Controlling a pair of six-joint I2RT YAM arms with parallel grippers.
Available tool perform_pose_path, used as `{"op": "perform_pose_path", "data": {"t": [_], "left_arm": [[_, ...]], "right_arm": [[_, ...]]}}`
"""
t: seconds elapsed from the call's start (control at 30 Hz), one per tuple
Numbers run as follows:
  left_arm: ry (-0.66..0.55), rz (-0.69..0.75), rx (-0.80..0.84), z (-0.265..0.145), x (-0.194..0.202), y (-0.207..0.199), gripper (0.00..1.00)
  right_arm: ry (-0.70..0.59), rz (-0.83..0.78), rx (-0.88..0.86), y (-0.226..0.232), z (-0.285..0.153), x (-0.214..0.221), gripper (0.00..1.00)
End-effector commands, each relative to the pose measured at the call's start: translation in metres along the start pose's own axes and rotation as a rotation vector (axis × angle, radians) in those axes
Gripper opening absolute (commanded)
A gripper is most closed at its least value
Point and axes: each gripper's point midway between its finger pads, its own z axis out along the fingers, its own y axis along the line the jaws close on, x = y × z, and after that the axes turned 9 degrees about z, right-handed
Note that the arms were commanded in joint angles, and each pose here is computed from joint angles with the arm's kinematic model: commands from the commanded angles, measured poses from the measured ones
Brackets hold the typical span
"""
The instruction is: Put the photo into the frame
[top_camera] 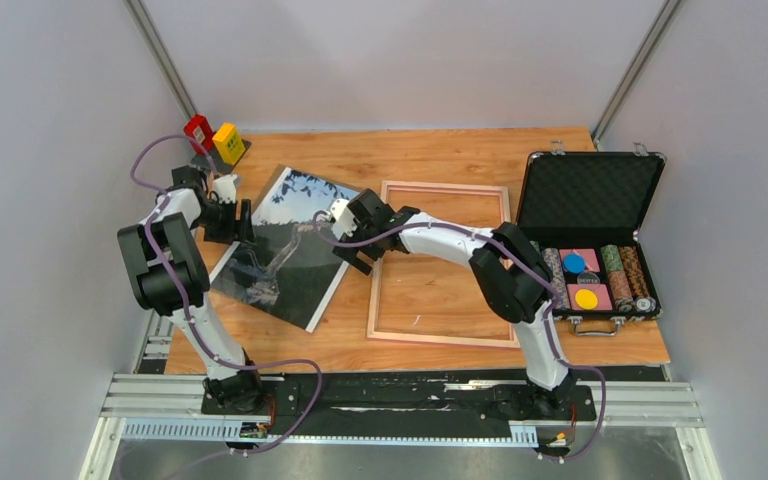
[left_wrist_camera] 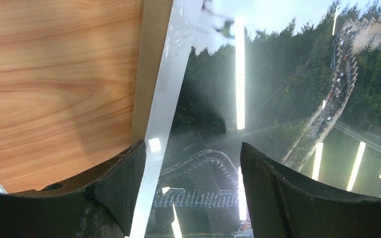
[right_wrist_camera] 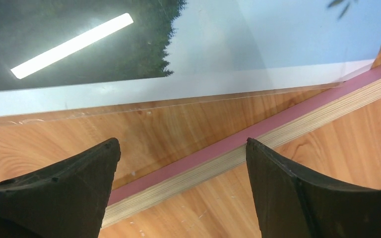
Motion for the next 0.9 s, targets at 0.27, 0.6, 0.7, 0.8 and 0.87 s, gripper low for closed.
{"op": "perform_pose_path", "data": {"t": [0.27,0.6,0.7,0.8,0.87], "left_arm": [[-0.019,-0.071,-0.028,-0.02,0.012,-0.013,0.79],[-0.049,-0.094,-0.093,-0.027,0.009,-0.008,0.83],[-0.052,-0.097,-0.103,-0.027,0.008,-0.006,0.83],[-0.058,-0.101,-0.108,-0.028,0.006,-0.005,0.83],[-0.063,-0.103,-0.111,-0.028,0.004,-0.004,0.83]], "right_arm": [[-0.04,0.531,-0.265,0.002,-0.046,-0.041,0.92],[-0.018,0.741,-0.522,0.037,-0.067,-0.07,0.89],[0.014,0.802,-0.583,0.047,-0.065,-0.069,0.88],[0.053,0.869,-0.617,0.055,-0.06,-0.064,0.87],[0.089,0.918,-0.628,0.06,-0.056,-0.058,0.87]]}}
